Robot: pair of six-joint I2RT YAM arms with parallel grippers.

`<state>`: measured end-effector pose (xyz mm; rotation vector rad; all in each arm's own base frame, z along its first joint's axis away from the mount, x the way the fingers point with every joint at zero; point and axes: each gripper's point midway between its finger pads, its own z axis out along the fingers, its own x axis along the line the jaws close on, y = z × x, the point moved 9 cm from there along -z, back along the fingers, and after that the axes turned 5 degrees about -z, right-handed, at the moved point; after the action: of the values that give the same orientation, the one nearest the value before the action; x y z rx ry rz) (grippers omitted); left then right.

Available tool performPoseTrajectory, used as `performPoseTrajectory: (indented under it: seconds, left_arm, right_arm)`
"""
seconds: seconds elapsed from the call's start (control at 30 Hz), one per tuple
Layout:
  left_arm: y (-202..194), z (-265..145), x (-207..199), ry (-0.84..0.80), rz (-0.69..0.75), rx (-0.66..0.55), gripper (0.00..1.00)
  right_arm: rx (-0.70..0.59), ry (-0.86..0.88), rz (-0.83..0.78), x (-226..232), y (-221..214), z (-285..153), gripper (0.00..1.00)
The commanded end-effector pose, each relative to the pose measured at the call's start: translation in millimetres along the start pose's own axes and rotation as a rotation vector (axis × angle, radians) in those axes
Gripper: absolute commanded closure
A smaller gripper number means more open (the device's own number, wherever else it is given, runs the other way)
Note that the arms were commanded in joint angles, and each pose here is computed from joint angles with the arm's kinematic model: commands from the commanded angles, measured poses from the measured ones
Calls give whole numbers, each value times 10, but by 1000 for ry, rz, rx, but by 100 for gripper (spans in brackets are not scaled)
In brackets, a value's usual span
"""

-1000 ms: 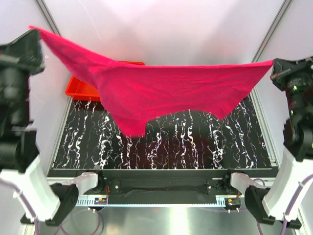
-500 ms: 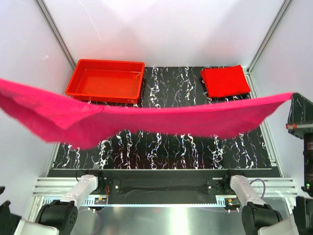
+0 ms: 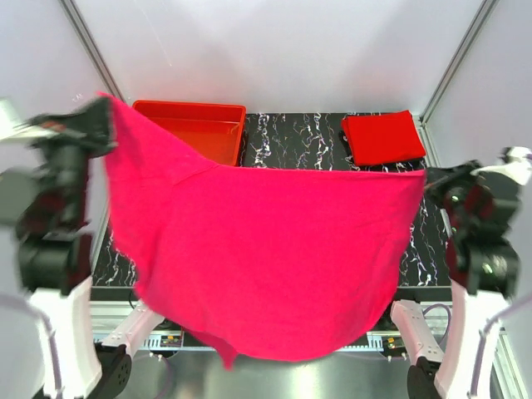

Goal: Fold and stack the t-shirts
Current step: Flatten the tshirt out

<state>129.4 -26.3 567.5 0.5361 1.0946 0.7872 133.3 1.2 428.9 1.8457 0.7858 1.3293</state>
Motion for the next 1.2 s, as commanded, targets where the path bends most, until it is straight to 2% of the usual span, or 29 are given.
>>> performPoseTrajectory:
  seconds: [0.0, 0.07, 0.1, 0.2, 0.43, 0.6, 0.73, 0.93, 1.17]
  left_arm:
    - [-596, 369, 383, 39, 23, 116, 100]
    - [-877, 507, 553, 56, 21, 177, 100]
    - [-1187, 619, 743, 76, 11, 246, 100]
    - [-1733, 847, 1093, 133, 20, 379, 100]
    - [-2473, 1247, 1546, 244, 12, 542, 100]
    - [-2721, 1468, 1606, 254, 8, 591, 100]
    - [-2829, 1561, 1645, 263, -1, 619, 100]
    - [-2851, 1527, 1668, 317, -5, 660, 100]
    - [-2819, 1263, 1606, 324, -43, 760, 100]
  right_arm:
    - [-39, -17, 13, -129, -196, 467, 100]
    - [4, -48, 9, -251, -417, 790, 100]
    - [21, -64, 3, -295, -488, 893, 100]
    - [57, -93, -32, -406, -676, 1279, 100]
    - [185, -166, -91, -587, -1018, 2171, 100]
    - [240, -168, -120, -595, -1072, 2646, 100]
    - [269, -152, -111, -563, -1081, 2825, 100]
    - [314, -160, -112, -545, -1064, 2887, 100]
    - [442, -162, -100, -504, -1071, 2645, 100]
